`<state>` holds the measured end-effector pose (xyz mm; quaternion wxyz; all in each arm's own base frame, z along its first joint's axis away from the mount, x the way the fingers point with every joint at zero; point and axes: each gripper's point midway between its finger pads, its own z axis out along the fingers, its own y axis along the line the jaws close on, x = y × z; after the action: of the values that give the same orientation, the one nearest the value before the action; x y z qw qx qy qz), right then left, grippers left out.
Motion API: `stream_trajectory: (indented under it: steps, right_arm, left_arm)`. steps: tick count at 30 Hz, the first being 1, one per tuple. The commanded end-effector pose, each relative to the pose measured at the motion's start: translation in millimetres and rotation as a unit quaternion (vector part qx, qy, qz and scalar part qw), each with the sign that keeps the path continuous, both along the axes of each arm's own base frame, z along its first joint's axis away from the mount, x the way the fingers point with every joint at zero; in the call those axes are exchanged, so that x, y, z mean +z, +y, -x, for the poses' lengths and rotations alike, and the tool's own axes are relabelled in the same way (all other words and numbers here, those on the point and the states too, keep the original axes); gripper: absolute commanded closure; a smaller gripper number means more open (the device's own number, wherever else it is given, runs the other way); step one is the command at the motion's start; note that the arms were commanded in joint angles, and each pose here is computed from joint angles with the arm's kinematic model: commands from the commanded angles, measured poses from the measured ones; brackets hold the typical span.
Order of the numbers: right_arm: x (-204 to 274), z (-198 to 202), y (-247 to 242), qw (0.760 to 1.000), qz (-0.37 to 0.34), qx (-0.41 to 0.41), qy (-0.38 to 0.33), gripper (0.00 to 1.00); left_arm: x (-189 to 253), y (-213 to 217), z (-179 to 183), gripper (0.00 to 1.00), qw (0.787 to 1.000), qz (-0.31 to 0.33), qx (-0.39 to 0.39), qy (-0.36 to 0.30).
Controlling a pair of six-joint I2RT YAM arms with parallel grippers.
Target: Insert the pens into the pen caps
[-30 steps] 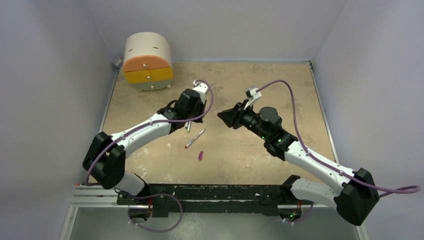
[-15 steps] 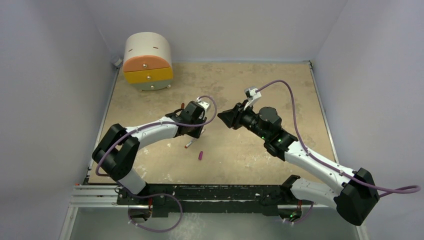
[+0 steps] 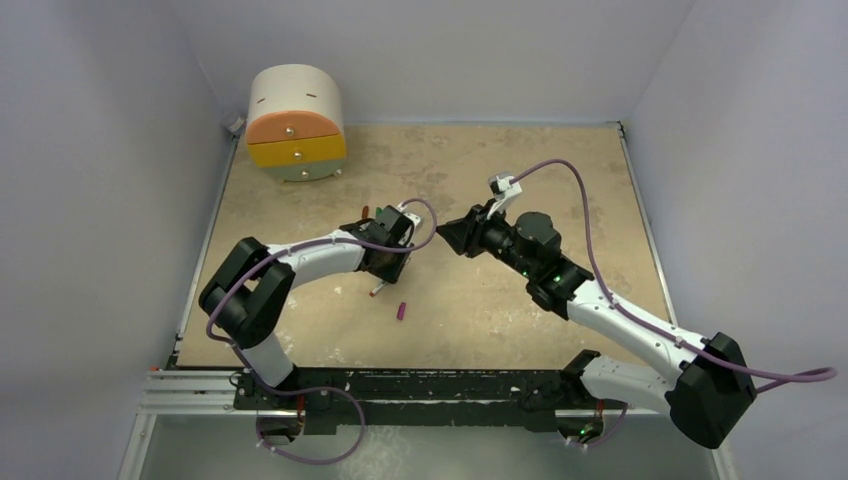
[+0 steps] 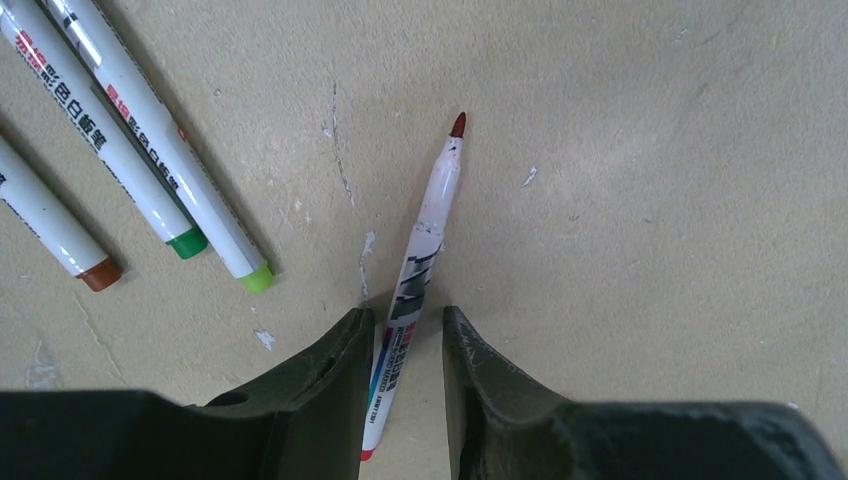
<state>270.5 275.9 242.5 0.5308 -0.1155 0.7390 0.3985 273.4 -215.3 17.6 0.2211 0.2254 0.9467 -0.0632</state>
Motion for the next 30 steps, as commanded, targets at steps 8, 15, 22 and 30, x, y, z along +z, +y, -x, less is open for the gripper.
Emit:
stream_trajectory:
  steps: [8, 15, 22, 30]
  right_arm:
    - [40, -3, -6, 0.998, -0.04, -0.015, -0.039, 0.68]
    - [63, -3, -26, 0.996, -0.043, -0.048, -0.06, 0.65]
    - [31, -25, -74, 0.981, 0.048, -0.185, -0.019, 0.64]
    - [-14, -12, -98, 0.972, 0.087, -0.216, 0.024, 0.64]
  left_arm:
    - [-19, 1, 8, 0.78, 0.999, -0.031, -0.021, 0.036]
    - [-12, -7, 10, 1.0, 0.999, -0.012, -0.034, 0.035]
    - [2, -13, 4, 1.0, 0.999, 0.006, -0.031, 0.014]
    - [84, -32, -32, 1.0, 0.987, 0.098, -0.01, -0.127]
